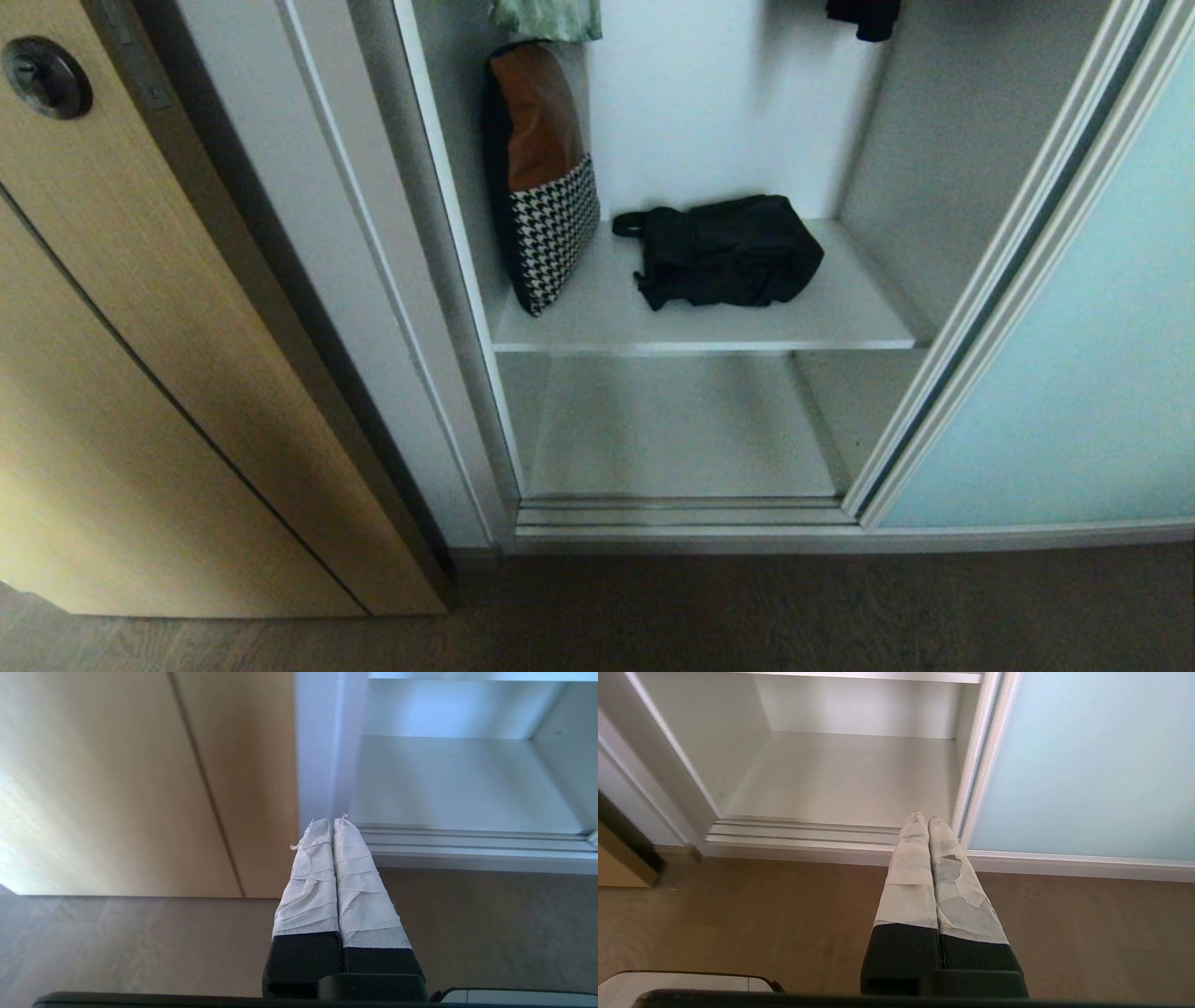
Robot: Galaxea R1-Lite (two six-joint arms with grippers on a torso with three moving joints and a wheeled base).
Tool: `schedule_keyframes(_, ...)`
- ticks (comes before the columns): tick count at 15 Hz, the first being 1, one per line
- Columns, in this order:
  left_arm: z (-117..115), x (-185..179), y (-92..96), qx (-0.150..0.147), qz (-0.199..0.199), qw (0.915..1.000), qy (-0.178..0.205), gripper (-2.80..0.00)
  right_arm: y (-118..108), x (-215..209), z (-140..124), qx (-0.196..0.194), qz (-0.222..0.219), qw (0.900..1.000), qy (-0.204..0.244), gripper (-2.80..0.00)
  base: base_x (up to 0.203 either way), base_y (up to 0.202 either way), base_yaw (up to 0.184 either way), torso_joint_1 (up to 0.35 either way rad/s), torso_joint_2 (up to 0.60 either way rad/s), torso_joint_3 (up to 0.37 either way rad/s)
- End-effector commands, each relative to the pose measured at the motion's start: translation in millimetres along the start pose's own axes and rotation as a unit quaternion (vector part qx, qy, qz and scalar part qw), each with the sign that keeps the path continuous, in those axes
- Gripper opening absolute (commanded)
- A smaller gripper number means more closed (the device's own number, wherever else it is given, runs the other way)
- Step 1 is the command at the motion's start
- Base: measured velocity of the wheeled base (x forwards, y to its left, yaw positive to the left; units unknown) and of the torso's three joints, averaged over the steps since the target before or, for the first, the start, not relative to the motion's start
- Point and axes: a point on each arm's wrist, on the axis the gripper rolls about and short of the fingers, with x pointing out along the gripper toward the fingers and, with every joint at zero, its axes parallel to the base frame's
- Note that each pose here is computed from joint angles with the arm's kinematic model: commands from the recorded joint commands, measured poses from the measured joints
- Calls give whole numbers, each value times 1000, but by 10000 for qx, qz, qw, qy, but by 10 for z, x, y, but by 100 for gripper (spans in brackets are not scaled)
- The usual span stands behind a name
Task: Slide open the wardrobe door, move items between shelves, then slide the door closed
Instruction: Close the door
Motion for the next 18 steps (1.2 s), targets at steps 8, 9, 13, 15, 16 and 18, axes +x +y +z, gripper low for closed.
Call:
schedule_keyframes(8, 0, 1, 0, 1, 3, 10000, 10, -280, 0, -1, 0, -1, 1, 10000, -10, -280, 0, -199, 1, 1, 4, 3)
schedule_keyframes(9, 0, 1, 0, 1, 3, 10000, 10, -280, 0, 0, 0, -1, -6, 10000, -4, -280, 0, -200, 1, 6, 2, 2)
schedule_keyframes(13, 2, 0, 0, 1, 3, 10000, 5, -280, 0, -1, 0, -1, 1, 10000, -10, -280, 0, -194, 1, 2, 1, 2)
schedule_keyframes(15, 0, 1, 0, 1, 3, 10000, 9, -280, 0, -1, 0, -1, -1, 10000, -10, -280, 0, -195, 3, 4, -1, 3)
schedule_keyframes(16, 1, 1, 0, 1, 3, 10000, 7, -280, 0, -1, 0, -1, 1, 10000, -6, -280, 0, -195, 3, 2, 1, 2)
schedule_keyframes(18, 4, 0, 0, 9, 3, 10000, 3, -280, 0, -1, 0, -1, -5, 10000, -11, -280, 0, -193, 2, 3, 2, 4)
